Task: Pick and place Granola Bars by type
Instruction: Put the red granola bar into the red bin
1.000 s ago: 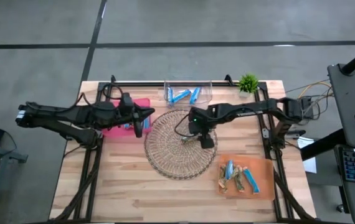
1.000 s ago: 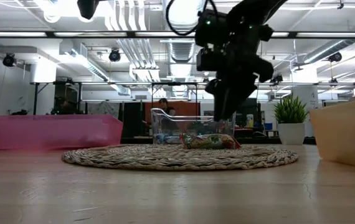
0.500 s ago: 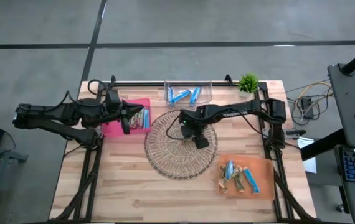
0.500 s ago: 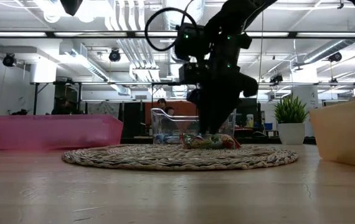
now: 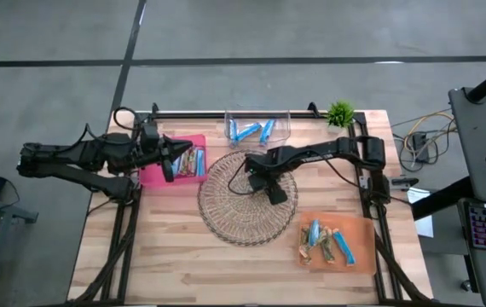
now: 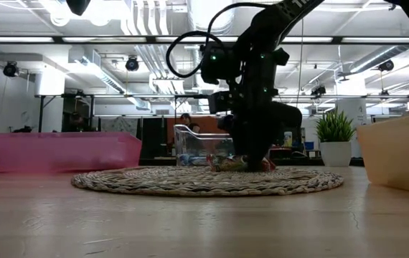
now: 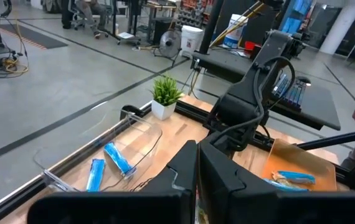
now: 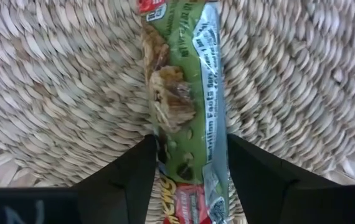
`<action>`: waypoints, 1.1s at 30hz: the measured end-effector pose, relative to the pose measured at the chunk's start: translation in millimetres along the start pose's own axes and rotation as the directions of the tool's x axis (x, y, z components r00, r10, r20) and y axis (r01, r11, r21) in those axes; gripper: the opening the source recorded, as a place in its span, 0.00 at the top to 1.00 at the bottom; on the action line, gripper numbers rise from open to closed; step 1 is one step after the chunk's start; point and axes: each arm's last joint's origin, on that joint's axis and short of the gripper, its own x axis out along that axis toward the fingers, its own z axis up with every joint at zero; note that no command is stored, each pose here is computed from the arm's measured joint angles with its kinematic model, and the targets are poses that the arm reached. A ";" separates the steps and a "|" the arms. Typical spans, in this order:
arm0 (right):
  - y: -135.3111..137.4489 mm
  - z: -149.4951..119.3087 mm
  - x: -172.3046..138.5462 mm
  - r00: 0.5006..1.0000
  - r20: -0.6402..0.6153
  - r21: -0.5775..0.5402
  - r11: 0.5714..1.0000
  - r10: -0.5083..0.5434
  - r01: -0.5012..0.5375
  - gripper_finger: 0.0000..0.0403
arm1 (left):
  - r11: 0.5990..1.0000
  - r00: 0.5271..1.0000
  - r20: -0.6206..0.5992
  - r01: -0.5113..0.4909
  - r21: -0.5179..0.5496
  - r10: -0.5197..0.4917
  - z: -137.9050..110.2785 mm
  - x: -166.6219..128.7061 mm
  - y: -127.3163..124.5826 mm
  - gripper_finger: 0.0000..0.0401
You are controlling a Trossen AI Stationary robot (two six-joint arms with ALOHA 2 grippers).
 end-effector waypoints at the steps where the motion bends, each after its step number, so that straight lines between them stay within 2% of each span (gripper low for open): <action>1: 0.1 0.1 1.1 1.000 -0.002 0.000 1.000 0.001 -0.001 0.55 | 1.000 1.000 0.000 0.000 0.000 0.000 0.0 -0.1 0.1 1.00; 15: 0.1 0.4 0.7 1.000 -0.017 0.004 1.000 0.010 -0.010 0.81 | 1.000 1.000 0.027 0.008 -0.015 -0.008 3.7 -7.6 3.2 1.00; 21: -3.7 11.4 -18.5 1.000 -0.005 0.003 1.000 0.004 -0.004 0.85 | 1.000 0.999 0.044 -0.005 -0.020 0.005 5.9 -18.4 9.2 1.00; 28: -15.3 40.5 -56.2 0.990 0.136 0.011 0.999 -0.048 0.047 0.83 | 0.999 0.999 0.041 -0.024 -0.026 0.025 5.5 -28.3 15.6 1.00; 33: -32.9 56.9 -86.6 0.960 0.269 0.086 0.995 -0.078 0.056 0.84 | 1.000 0.999 0.047 -0.023 -0.014 0.024 6.1 -29.8 16.3 1.00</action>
